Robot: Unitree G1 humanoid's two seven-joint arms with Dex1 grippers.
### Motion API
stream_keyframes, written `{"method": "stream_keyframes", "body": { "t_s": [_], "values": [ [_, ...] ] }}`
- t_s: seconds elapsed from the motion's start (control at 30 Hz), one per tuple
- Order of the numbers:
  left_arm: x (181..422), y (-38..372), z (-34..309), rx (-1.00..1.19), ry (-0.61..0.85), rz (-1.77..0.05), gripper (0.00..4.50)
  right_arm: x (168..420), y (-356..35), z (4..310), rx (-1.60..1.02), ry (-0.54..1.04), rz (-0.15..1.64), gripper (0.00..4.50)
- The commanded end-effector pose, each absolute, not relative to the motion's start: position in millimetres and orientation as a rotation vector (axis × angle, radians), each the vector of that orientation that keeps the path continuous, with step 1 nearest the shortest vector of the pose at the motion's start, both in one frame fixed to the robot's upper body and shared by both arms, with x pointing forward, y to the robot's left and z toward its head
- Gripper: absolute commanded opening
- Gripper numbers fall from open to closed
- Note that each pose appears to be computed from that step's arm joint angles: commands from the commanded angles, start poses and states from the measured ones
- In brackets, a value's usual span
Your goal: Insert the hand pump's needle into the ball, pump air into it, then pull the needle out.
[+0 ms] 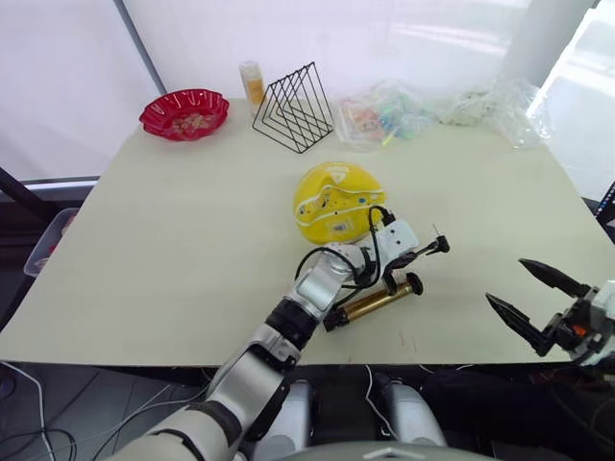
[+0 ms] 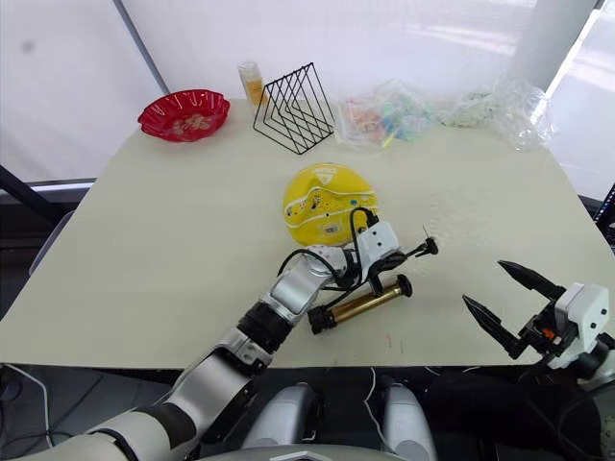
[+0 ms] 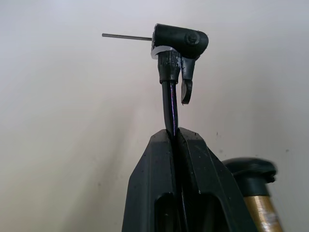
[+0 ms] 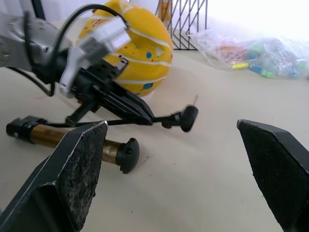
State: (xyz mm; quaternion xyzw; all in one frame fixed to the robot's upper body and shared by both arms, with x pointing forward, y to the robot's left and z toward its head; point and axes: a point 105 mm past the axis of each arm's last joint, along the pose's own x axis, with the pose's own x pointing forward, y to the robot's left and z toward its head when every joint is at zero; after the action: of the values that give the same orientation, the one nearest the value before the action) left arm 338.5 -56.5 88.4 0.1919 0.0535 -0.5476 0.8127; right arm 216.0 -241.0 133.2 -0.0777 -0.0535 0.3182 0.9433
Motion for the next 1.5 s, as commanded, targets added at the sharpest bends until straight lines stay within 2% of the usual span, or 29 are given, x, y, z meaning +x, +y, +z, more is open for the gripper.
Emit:
{"method": "stream_keyframes", "body": {
  "t_s": [0.03, 0.13, 0.33, 0.6, 0.77, 1.33, 1.43, 1.5],
  "values": [
    [331, -55, 114, 0.358, -0.023, -1.202, 0.09, 225, -233, 148, -0.101, -0.154, 0.606, 4.50],
    [329, -43, 117, 0.353, -0.097, -1.194, 0.09, 239, -220, 151, 0.027, -0.143, 0.551, 4.50],
    [326, -40, 115, 0.308, -0.125, -1.192, 0.09, 253, -201, 159, 0.233, -0.121, 0.503, 4.50],
    [321, -42, 117, 0.257, -0.171, -1.210, 0.09, 266, -175, 154, 0.475, 0.017, 0.494, 4.50],
    [316, -45, 119, 0.233, -0.187, -1.234, 0.09, 273, -168, 151, 0.509, 0.053, 0.479, 4.50],
    [309, -47, 121, 0.205, -0.196, -1.266, 0.09, 273, -163, 154, 0.523, 0.049, 0.509, 4.50],
    [309, -47, 121, 0.200, -0.195, -1.263, 0.00, 273, -162, 153, 0.516, 0.052, 0.509, 3.80],
    [309, -47, 121, 0.198, -0.195, -1.263, 0.00, 272, -162, 151, 0.513, 0.057, 0.511, 2.84]
  ]
}}
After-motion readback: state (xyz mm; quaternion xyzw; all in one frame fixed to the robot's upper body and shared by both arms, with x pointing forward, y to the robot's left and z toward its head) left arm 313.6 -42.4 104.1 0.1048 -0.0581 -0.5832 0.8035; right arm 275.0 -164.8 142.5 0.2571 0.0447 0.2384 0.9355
